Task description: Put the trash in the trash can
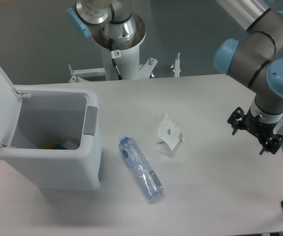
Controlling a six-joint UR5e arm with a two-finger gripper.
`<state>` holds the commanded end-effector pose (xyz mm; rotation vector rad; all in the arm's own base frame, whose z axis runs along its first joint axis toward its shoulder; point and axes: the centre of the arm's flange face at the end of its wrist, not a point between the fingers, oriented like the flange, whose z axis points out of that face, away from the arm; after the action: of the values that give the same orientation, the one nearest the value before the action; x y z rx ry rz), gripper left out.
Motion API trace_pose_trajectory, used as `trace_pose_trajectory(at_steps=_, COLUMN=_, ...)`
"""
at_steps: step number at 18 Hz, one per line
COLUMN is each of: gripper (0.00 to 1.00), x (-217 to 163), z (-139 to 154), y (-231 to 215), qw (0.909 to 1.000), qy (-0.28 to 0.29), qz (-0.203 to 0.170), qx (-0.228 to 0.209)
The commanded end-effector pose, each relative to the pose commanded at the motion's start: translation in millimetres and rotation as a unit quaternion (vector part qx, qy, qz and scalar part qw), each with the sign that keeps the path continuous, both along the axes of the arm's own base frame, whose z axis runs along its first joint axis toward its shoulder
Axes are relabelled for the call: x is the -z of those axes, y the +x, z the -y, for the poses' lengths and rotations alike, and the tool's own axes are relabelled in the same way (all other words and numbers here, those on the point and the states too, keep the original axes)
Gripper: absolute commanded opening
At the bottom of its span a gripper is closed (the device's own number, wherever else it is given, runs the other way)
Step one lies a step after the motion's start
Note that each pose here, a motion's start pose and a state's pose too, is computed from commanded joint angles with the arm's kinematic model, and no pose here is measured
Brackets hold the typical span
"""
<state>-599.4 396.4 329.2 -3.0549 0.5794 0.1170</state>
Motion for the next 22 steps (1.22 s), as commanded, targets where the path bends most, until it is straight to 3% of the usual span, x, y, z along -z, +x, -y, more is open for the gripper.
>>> trace_pose_trajectory(at_steps=10, gripper=1.00, x=-5, z=0, y=2, qw=1.0000, qy=0.006, qz=-0.002, qx=0.000)
trace_pose_trajectory(at_steps=15, gripper=1.00, x=-7, z=-20, y=20, qw=0.9969, qy=0.007, qz=0.001, qx=-0.078)
trace_pose_trajectory(at_steps=19, gripper=1.00, x=2, z=-25, y=50, qw=0.9970, qy=0.008, qz=0.022, qx=-0.074)
trace_pose_trajectory(at_steps=22, gripper=1.00, x=11, z=-27, y=75, qw=0.9927, qy=0.002, qz=0.035, qx=-0.116)
